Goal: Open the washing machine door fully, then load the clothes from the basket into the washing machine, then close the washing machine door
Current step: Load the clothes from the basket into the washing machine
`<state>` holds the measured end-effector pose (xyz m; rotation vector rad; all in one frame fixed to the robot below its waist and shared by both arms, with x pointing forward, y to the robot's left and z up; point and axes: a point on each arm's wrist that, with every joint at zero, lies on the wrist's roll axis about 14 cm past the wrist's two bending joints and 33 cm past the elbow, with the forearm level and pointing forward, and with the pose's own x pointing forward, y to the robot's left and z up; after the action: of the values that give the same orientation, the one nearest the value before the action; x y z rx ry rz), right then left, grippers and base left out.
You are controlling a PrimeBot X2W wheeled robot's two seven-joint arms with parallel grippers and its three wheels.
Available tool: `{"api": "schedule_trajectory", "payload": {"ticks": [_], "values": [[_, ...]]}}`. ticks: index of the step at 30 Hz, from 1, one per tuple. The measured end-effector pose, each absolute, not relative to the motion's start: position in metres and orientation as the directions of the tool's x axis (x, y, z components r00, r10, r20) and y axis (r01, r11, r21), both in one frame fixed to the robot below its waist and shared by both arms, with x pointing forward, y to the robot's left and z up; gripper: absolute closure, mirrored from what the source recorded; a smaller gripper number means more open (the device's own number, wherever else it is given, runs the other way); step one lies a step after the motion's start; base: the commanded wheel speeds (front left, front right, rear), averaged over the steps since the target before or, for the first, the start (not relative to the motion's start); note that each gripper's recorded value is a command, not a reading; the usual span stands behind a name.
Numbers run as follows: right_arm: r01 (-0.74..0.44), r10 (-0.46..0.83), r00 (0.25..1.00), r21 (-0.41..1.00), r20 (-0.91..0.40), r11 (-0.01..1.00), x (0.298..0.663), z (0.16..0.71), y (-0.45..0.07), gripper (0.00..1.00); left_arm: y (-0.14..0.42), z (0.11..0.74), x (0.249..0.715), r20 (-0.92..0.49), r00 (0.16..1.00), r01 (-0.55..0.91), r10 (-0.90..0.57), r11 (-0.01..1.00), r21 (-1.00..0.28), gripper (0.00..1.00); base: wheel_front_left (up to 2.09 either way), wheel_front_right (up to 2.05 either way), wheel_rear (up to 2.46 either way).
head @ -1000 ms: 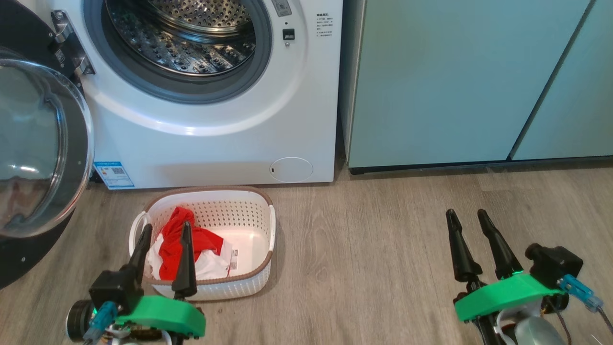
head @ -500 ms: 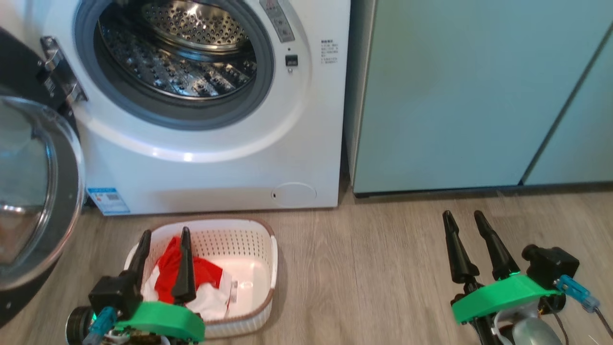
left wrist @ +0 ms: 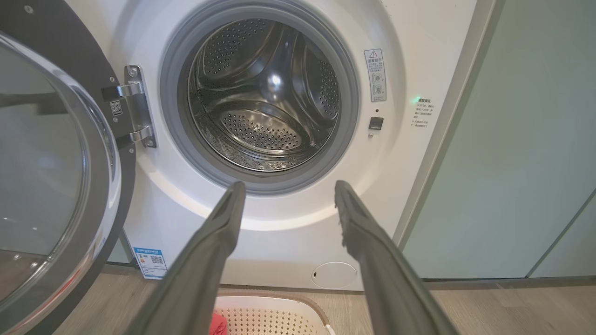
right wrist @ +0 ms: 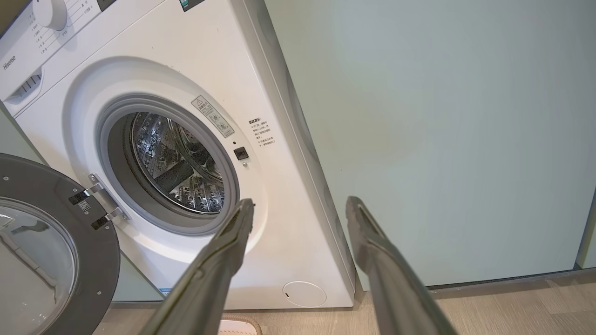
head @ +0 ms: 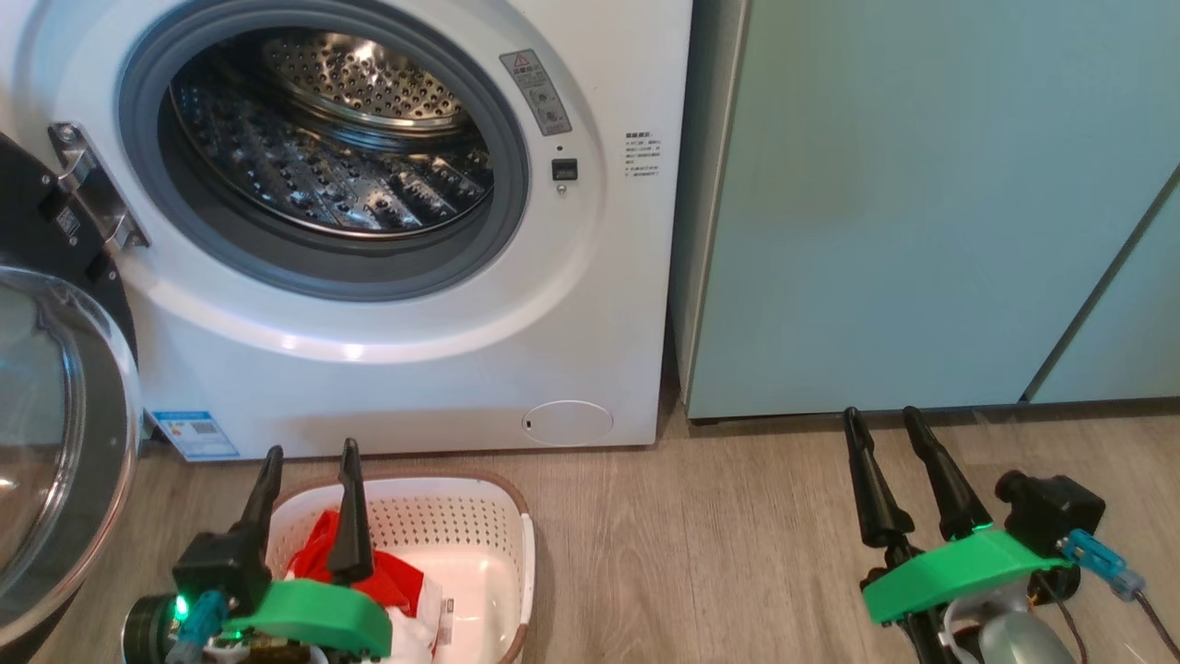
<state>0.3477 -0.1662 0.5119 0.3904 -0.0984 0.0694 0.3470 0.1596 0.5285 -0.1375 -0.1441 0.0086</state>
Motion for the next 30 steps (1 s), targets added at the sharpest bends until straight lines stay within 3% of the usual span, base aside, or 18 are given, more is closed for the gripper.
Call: {"api": "schedule_trajectory", "payload": {"ticks": [30], "values": [[-0.096,0.06,0.993,0.381,0.105,0.92,0.3508,0.5107,-0.1622,0.0,0.166,0.5208,0.3448,0.118,0.992,-0.029,0.045,0.99,-0.138,0.0,0.0,0.0,0.0]]}}
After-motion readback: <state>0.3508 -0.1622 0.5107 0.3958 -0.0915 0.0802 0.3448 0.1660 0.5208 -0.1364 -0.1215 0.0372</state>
